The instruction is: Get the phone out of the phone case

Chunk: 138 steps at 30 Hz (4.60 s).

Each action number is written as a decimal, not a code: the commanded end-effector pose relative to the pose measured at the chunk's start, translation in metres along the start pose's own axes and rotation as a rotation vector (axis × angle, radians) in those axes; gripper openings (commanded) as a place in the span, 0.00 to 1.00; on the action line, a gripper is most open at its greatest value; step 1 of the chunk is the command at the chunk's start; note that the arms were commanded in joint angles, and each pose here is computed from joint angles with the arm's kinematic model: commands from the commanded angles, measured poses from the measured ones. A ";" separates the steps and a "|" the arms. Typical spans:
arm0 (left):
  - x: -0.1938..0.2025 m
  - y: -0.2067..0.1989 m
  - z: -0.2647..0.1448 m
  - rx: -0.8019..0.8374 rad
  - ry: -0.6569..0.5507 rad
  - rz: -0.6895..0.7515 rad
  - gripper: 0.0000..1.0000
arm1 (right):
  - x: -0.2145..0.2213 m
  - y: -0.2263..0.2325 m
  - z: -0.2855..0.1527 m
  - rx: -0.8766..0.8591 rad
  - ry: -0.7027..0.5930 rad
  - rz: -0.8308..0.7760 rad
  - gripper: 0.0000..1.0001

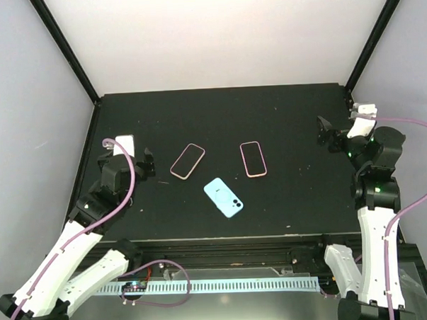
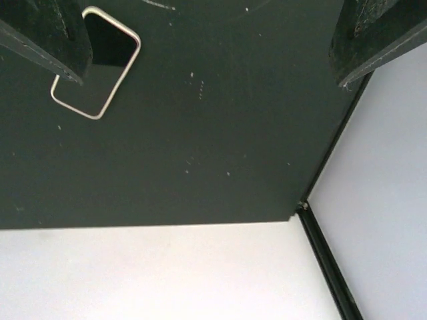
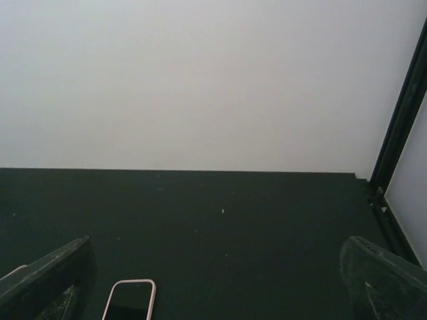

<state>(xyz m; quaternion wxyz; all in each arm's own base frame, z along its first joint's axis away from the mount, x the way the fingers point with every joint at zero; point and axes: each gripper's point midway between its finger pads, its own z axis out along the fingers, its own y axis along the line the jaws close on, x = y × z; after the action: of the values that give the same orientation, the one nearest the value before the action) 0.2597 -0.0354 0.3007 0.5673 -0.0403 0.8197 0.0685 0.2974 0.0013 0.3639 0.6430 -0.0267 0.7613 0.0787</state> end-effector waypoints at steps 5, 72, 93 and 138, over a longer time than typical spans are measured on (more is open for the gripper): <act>0.036 -0.038 0.004 0.221 0.079 0.055 0.87 | 0.039 0.025 -0.002 -0.099 0.040 -0.045 1.00; 0.268 -0.256 0.021 0.711 0.867 0.199 0.99 | 0.176 0.065 -0.001 -0.389 0.420 -0.274 1.00; 0.183 -0.279 0.015 0.625 0.553 0.279 0.99 | 0.171 0.065 -0.005 -0.386 0.396 -0.293 1.00; 0.308 -0.250 -0.037 0.620 0.887 0.716 0.99 | 0.191 0.067 -0.002 -0.431 0.477 -0.288 1.00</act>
<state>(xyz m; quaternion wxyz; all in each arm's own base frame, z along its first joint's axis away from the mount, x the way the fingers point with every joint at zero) 0.1538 -0.3034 0.0155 0.1289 0.3606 0.9205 -0.0771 0.2541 0.0759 0.1839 0.4317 -0.2780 0.8475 0.1344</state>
